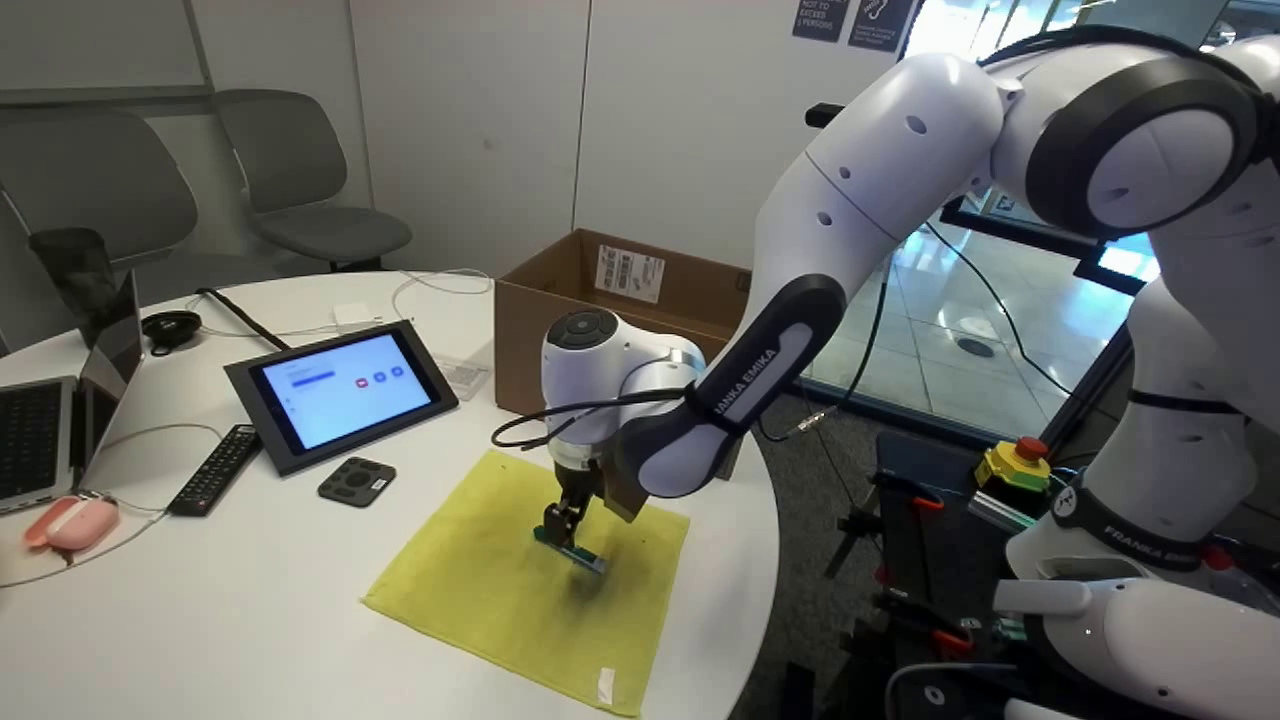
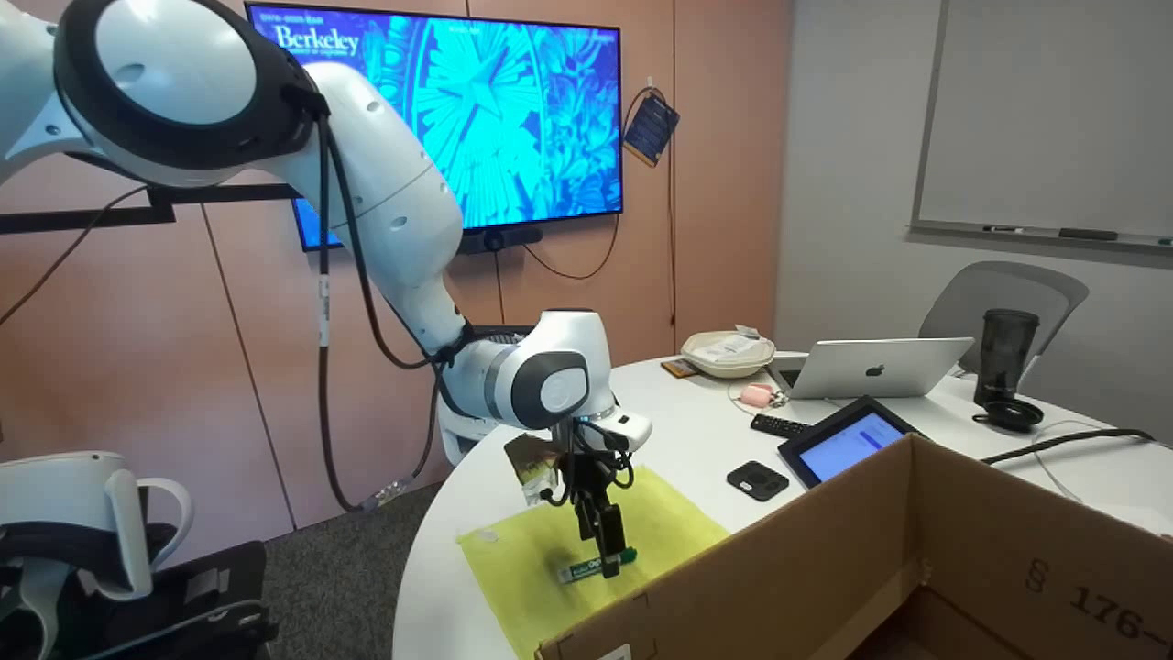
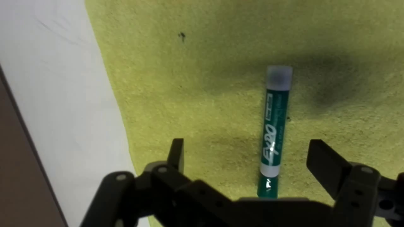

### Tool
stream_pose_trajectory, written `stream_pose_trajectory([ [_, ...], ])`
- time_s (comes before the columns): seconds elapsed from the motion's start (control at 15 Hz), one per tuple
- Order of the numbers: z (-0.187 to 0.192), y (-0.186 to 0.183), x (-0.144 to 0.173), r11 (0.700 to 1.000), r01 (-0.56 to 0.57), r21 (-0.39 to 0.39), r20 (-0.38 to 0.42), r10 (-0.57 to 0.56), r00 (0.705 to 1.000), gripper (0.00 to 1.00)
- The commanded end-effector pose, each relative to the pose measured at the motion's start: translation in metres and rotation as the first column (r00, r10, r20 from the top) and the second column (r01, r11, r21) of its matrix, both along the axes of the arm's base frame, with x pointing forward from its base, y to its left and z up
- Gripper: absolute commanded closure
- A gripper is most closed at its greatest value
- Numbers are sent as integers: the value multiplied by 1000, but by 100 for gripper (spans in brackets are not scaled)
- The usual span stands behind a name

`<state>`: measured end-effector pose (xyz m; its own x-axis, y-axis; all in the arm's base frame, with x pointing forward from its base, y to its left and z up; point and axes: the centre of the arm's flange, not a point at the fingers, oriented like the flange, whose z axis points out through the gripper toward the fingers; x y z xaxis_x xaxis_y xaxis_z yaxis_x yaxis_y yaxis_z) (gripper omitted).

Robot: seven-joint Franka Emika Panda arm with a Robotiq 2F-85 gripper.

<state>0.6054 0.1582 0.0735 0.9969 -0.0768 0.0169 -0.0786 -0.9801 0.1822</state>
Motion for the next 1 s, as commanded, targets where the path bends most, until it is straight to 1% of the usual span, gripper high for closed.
stream_pose_trajectory([
  [0.0,35,-34,-29,999,-33,12,-58,33,998,0],
  [0.2,45,-54,-44,1000,-23,20,-88,24,996,0],
  [0.4,41,-70,-56,999,22,28,-125,-18,992,0],
  [0.53,30,-74,-64,998,55,33,-127,-50,991,0],
  [0.93,-17,-77,-77,991,134,-10,-166,-134,977,0],
])
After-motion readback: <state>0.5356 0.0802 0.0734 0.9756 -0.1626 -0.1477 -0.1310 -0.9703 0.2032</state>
